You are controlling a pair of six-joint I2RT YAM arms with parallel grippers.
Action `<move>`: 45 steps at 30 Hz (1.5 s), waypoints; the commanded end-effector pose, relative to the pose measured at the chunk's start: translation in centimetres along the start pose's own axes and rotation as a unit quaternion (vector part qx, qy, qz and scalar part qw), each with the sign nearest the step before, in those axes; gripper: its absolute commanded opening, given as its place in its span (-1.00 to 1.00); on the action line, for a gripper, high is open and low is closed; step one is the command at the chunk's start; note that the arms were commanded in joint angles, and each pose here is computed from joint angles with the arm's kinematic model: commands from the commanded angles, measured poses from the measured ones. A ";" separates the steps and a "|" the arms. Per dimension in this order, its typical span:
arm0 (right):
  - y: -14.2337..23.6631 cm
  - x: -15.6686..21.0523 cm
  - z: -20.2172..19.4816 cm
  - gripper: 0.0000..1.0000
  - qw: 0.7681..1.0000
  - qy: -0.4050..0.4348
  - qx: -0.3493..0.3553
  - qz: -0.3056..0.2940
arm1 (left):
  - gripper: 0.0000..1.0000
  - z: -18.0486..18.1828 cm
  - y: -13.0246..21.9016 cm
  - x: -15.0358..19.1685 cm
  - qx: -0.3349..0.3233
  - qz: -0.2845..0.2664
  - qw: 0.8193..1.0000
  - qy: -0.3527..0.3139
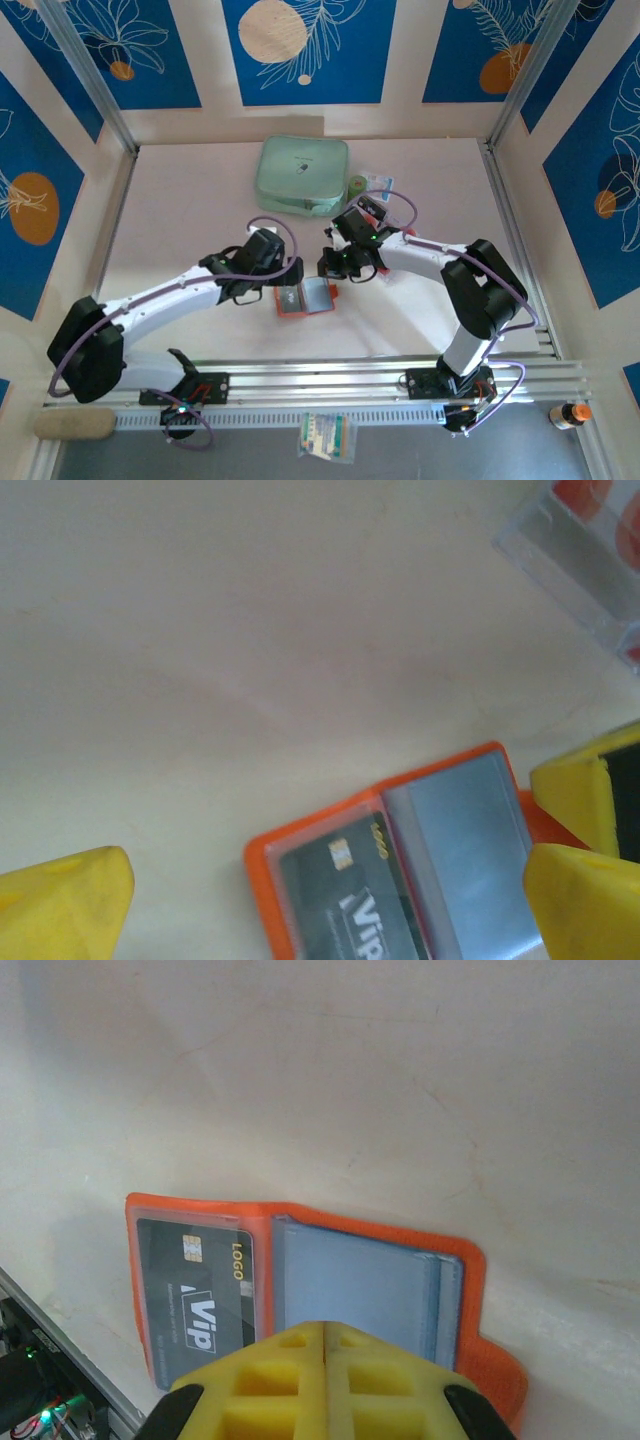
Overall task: Put the credit cards into the card holder
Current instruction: Flip over the card slot on the card holder.
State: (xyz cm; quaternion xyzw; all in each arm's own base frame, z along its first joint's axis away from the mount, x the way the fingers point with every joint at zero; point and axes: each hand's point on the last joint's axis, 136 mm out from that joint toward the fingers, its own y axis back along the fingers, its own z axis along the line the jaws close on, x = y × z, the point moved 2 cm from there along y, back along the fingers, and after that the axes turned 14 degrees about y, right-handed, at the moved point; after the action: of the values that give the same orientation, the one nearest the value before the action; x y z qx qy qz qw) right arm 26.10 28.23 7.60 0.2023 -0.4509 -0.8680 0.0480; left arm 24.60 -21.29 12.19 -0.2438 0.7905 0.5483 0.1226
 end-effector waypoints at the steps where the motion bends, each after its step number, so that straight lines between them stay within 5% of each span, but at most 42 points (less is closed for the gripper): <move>1: -0.3 0.3 -0.1 -0.96 1.000 0.011 0.003 0.015 | 0.99 -2.0 -0.2 0.9 0.015 0.008 1.000 0.001; 12: -1.9 0.5 -1.1 -0.97 0.999 0.014 0.017 0.034 | 0.99 -3.4 -2.9 4.2 0.006 0.029 0.999 -0.030; 35: -4.4 2.4 -0.2 -0.98 0.998 -0.016 -0.012 0.059 | 1.00 0.8 -4.8 5.9 -0.066 0.028 0.996 -0.058; 45: -3.5 1.5 0.2 -0.98 0.999 -0.012 -0.016 0.048 | 0.70 1.8 -5.3 6.6 -0.078 0.032 0.994 -0.066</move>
State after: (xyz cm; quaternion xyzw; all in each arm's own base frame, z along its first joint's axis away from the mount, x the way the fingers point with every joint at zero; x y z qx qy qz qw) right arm 25.54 30.01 4.08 0.1786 -0.4527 -0.8700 0.0788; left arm 21.70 -23.21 4.74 -0.1884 0.7519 0.6178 0.1319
